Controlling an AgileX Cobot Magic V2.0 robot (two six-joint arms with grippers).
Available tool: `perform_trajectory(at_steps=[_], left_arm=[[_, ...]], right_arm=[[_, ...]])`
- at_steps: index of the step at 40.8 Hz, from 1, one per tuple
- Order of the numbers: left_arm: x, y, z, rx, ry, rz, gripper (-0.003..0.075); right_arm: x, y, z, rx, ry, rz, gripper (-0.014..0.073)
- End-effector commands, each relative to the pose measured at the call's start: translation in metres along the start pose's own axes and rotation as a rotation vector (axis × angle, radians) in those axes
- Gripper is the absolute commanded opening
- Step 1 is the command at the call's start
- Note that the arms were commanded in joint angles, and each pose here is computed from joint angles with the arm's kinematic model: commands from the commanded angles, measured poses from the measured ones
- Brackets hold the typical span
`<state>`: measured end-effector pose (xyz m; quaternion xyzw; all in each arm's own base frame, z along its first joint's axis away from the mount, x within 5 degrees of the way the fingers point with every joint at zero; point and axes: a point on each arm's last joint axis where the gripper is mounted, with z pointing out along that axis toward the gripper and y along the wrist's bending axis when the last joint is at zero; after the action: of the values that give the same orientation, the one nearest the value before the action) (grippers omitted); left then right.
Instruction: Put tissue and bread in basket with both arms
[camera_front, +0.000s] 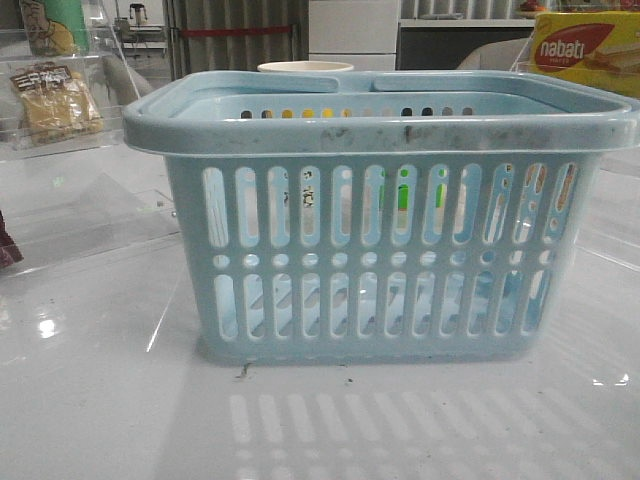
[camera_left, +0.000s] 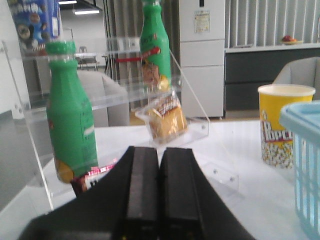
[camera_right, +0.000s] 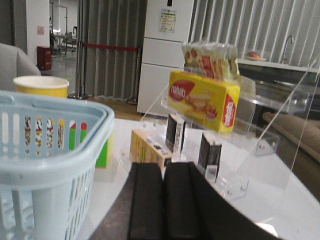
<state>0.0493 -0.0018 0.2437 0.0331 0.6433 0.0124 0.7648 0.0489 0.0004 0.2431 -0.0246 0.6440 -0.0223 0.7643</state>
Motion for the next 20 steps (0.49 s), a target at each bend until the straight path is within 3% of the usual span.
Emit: perform_trajectory(at_steps=[1,10,15,20], left_arm=[[-0.055,0.004,-0.009,-0.010,-0.206,-0.018,0.0091],[-0.131,0.008,-0.008,-0.002,-0.212,-0.017,0.0091],[-0.157,0.009,0.002,0.014,-0.101,-0.015,0.0091],[-0.168,0.009,0.015,0.030,0.037,-0.013,0.0091]], right_arm=[[-0.060,-0.004,-0.009,0.015,-0.165,-0.011,0.0055],[-0.132,-0.009,-0.002,0.013,-0.113,-0.010,0.0055],[-0.156,-0.011,0.009,0.004,0.022,-0.010,0.0055],[-0.159,-0.011,0.026,-0.006,0.181,-0.009,0.0055]])
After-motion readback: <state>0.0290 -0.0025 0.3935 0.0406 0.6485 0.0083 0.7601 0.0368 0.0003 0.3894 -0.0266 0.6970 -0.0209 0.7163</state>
